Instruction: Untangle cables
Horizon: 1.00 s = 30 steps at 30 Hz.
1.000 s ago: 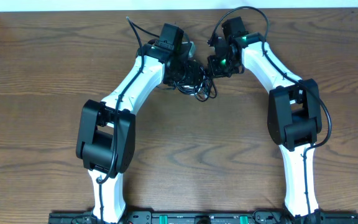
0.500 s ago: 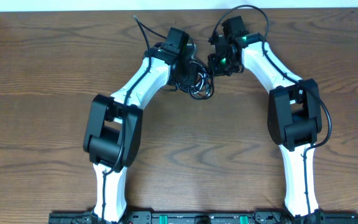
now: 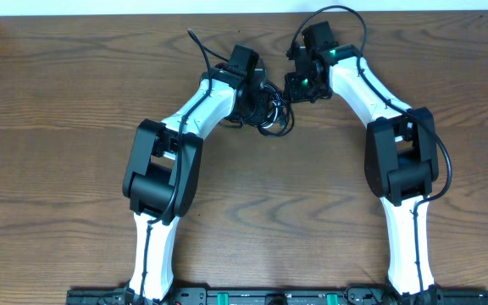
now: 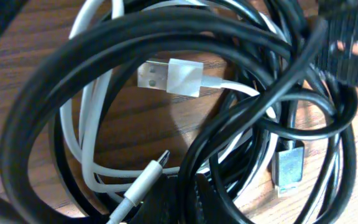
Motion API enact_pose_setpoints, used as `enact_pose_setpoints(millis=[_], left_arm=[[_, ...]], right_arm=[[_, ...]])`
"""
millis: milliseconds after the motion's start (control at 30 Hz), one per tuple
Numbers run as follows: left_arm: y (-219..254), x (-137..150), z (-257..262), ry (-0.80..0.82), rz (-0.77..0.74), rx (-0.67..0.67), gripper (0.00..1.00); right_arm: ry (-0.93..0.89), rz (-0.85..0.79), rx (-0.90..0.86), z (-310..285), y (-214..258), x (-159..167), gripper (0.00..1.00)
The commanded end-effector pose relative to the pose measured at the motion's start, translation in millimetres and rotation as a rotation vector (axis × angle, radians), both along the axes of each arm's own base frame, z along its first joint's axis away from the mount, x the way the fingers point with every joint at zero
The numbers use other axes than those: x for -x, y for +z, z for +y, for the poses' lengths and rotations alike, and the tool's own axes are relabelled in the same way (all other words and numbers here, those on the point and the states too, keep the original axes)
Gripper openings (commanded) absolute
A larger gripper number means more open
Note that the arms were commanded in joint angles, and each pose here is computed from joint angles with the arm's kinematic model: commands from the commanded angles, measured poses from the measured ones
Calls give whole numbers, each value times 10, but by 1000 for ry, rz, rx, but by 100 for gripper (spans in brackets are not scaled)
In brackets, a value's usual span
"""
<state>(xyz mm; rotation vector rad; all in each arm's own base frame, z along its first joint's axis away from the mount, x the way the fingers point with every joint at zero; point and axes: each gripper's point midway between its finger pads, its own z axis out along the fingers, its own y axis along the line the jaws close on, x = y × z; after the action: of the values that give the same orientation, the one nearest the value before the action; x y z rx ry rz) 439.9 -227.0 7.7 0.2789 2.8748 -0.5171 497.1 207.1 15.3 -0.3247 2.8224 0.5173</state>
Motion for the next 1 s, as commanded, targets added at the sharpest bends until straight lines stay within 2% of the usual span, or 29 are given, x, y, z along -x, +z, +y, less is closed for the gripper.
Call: enact_pose_setpoints(millis=[0,167,333,667,967], left_arm=[[-256,58,65,18,52,-44,8],[-256,58,65,19,52,-45,8],[-257,59,65,18,52,-45,8],[-258,59,71,19,52,-48,8],[-282,76,140,27,56,-86,8]], right_arm=[[13,11,29,30,58,98,22],[21,67,78,1,-38,267,20],[-13,31,206,-209,-179,221,16],[-81,-12,418,-675,-372,178,20],[-158,15,449,-1113,-383,119,21]])
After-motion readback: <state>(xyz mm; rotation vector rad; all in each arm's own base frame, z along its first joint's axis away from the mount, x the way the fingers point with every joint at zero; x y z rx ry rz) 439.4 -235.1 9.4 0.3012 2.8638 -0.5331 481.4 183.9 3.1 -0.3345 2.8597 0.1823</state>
